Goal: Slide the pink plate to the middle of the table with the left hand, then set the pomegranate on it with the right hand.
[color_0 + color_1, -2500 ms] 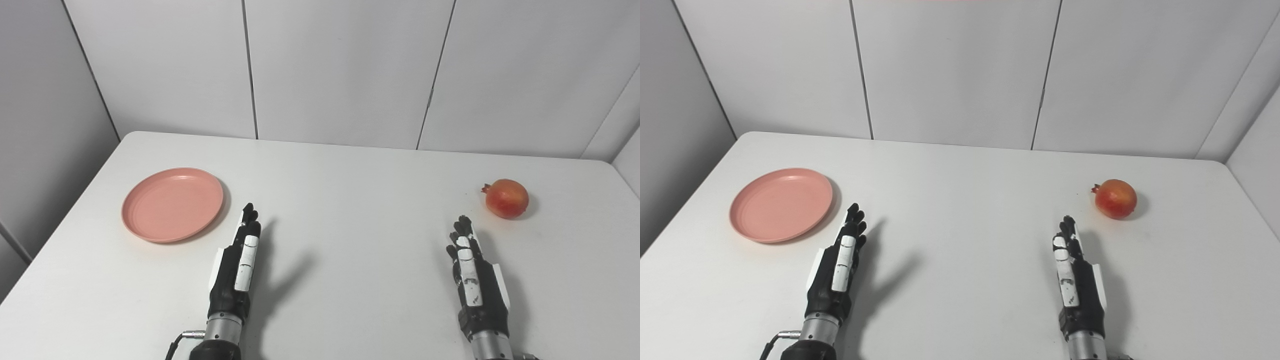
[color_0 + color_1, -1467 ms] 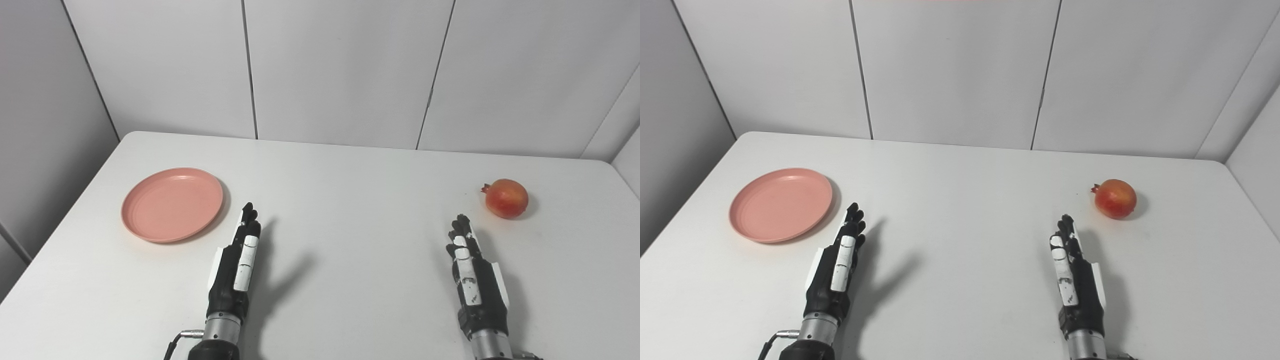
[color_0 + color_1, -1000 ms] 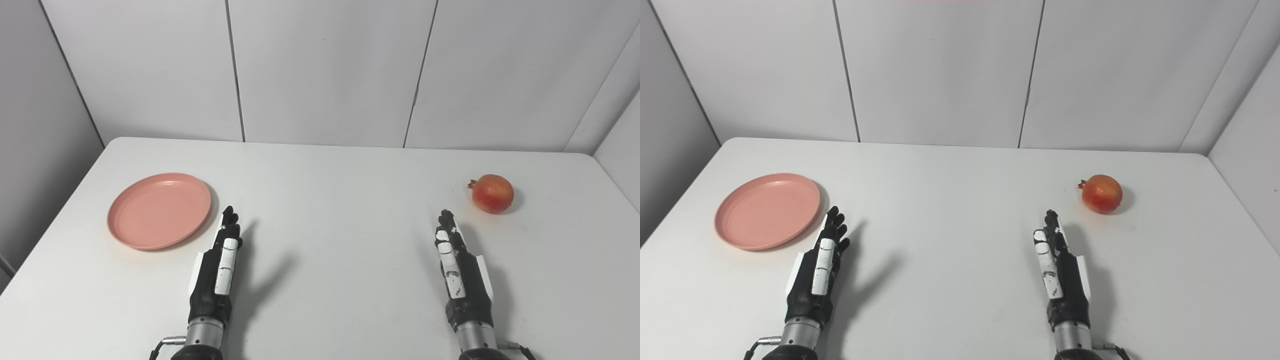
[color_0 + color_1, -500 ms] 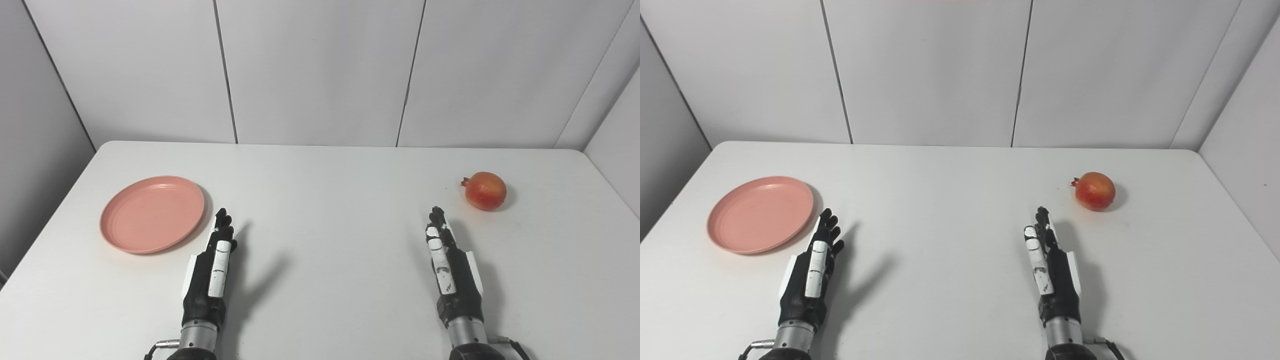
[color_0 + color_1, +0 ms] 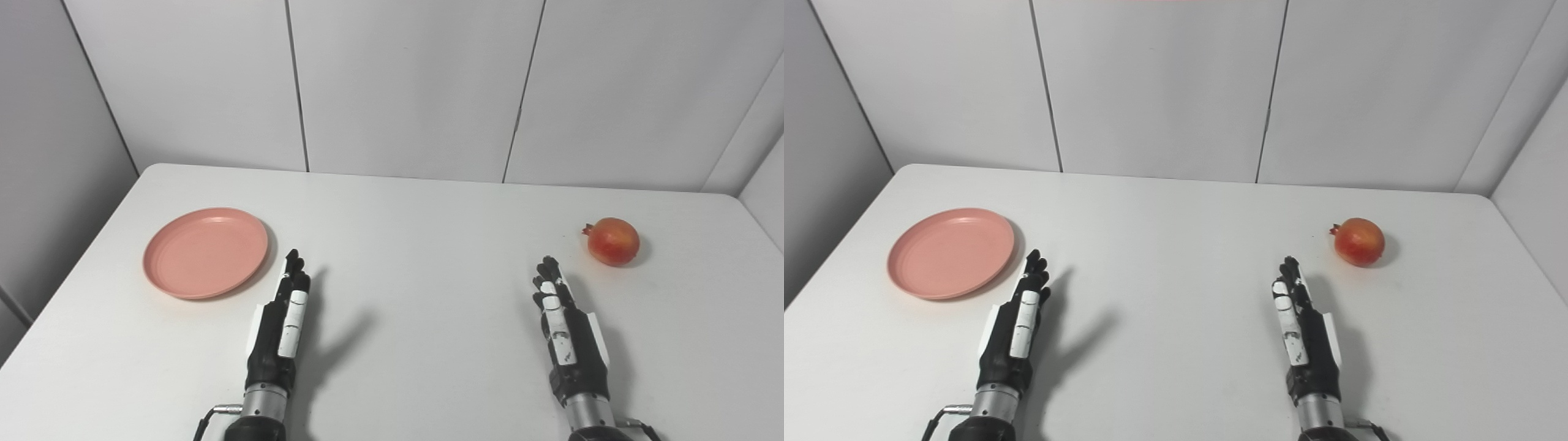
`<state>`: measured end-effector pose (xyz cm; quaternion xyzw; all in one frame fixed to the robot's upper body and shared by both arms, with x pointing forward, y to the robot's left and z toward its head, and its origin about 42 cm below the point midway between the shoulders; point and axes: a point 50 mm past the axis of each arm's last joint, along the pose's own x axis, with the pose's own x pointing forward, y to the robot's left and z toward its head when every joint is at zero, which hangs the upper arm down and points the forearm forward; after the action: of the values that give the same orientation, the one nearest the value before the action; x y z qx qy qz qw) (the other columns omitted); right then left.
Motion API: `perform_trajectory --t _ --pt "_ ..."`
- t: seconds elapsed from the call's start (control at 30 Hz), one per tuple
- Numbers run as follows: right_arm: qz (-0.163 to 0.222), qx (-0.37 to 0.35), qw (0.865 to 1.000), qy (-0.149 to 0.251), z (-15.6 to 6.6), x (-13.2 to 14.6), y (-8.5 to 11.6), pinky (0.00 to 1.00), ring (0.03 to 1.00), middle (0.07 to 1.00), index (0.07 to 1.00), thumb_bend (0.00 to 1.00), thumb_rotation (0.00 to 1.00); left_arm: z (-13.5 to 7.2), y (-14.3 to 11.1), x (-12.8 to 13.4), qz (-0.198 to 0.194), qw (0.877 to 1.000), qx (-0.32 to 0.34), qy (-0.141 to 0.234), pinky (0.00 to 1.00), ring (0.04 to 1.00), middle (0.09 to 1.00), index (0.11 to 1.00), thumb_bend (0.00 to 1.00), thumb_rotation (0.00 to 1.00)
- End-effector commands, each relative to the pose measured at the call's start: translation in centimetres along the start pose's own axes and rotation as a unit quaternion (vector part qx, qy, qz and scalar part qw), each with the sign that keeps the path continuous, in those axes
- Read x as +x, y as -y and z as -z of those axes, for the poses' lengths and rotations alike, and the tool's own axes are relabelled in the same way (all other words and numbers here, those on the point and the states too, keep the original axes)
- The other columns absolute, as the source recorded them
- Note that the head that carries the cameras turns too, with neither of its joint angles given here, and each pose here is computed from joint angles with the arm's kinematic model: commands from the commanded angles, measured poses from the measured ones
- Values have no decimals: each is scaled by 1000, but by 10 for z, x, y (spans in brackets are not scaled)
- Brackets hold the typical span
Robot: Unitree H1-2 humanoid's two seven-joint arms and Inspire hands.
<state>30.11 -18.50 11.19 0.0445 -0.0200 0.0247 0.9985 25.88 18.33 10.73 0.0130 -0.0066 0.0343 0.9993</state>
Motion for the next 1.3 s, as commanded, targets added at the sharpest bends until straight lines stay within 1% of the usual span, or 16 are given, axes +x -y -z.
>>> perform_trajectory --t 0.0,0.17,0.23,0.43,0.63,0.7,0.77,0.87,1.0,1.13,1.27 --pt "-6 -2 1000 10 7 -4 13 997 969 969 972 745 877 12 6 -15 -7 1000 7 -15 1000 1000 996 1000 714 1000" --pt "-11 8 1000 4 13 -7 25 1000 982 981 982 752 876 15 17 -15 -6 1000 15 -13 1000 996 999 1000 717 1000" --pt "-13 11 1000 3 16 -7 28 1000 982 981 980 752 862 17 20 -16 -6 1000 22 -14 993 990 998 1000 719 1000" --pt "-18 10 1000 -1 26 -7 33 1000 986 990 987 757 874 24 23 -15 -7 999 21 -24 1000 996 1000 1000 703 1000" --pt "-19 9 1000 -2 34 -7 31 1000 973 982 984 729 865 33 22 -14 -9 999 22 -25 998 991 1000 1000 700 1000" --pt "-19 6 1000 -4 36 -8 31 1000 969 979 982 752 870 35 22 -15 -10 999 18 -29 1000 997 1000 1000 687 1000" --pt "-19 4 1000 -6 38 -8 30 1000 969 981 984 754 874 37 22 -15 -10 999 17 -27 1000 997 1000 1000 676 1000" --pt "-21 5 1000 -7 39 -8 30 1000 973 984 988 718 876 40 22 -14 -11 1000 19 -22 996 988 1000 1000 672 1000" --pt "-21 6 1000 -9 40 -8 29 1000 973 987 988 707 866 43 21 -13 -12 999 22 -20 987 983 1000 1000 670 1000" --pt "-21 6 1000 -8 39 -8 28 1000 968 983 982 714 865 42 20 -13 -11 1000 22 -19 988 986 1000 1000 669 1000" --pt "-21 7 1000 -9 38 -10 25 1000 966 980 976 725 862 34 19 -13 -8 1000 14 0 991 983 1000 1000 660 1000"
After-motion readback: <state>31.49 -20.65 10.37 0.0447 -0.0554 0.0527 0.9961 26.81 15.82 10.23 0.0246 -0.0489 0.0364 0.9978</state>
